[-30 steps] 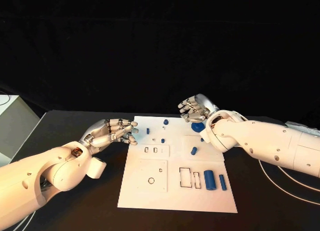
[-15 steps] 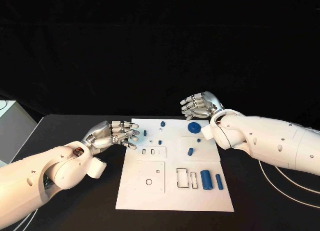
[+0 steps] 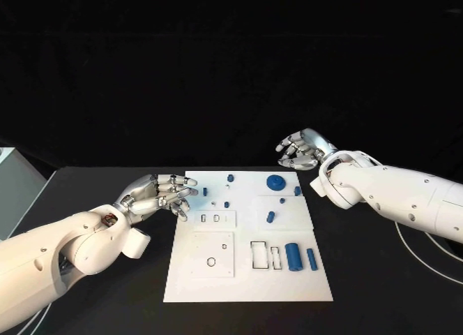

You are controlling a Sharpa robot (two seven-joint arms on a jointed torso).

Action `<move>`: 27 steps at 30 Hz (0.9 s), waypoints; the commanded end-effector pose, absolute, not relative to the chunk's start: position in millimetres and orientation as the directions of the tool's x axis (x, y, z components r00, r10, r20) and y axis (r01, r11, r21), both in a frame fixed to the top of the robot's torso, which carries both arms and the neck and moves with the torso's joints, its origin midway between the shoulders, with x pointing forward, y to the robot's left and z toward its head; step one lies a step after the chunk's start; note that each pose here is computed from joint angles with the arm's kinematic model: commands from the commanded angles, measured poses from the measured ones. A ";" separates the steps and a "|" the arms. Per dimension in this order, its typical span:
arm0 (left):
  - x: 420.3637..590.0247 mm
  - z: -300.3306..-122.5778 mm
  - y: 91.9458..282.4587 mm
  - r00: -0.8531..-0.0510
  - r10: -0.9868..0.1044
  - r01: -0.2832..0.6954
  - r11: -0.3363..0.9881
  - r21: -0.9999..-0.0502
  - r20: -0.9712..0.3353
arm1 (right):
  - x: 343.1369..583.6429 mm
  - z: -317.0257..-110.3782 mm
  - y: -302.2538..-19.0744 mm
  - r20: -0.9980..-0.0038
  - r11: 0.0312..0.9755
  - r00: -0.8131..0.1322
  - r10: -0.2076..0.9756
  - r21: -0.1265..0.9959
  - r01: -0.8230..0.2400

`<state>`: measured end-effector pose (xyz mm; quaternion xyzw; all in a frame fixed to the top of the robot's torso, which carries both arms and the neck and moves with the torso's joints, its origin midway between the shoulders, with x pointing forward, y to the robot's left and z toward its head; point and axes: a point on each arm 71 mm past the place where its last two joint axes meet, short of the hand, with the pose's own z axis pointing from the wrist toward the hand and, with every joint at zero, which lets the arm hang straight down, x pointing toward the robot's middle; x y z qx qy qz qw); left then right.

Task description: Assemble the parts on the task board

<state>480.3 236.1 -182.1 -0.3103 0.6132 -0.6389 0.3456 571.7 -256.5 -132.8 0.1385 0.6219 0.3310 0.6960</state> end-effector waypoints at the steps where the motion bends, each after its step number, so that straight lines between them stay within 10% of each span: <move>1: 477.8 -181.5 231.9 -0.597 -0.802 0.066 -0.015 -0.998 -0.028 | 569.1 -135.3 -257.0 -0.913 0.868 0.015 0.408 0.383 -0.315; 27: 471.0 -186.4 225.4 -0.637 -0.770 0.056 -0.007 -0.998 -0.031 | 563.0 -153.0 -251.2 -0.989 0.949 0.022 0.143 0.131 -0.287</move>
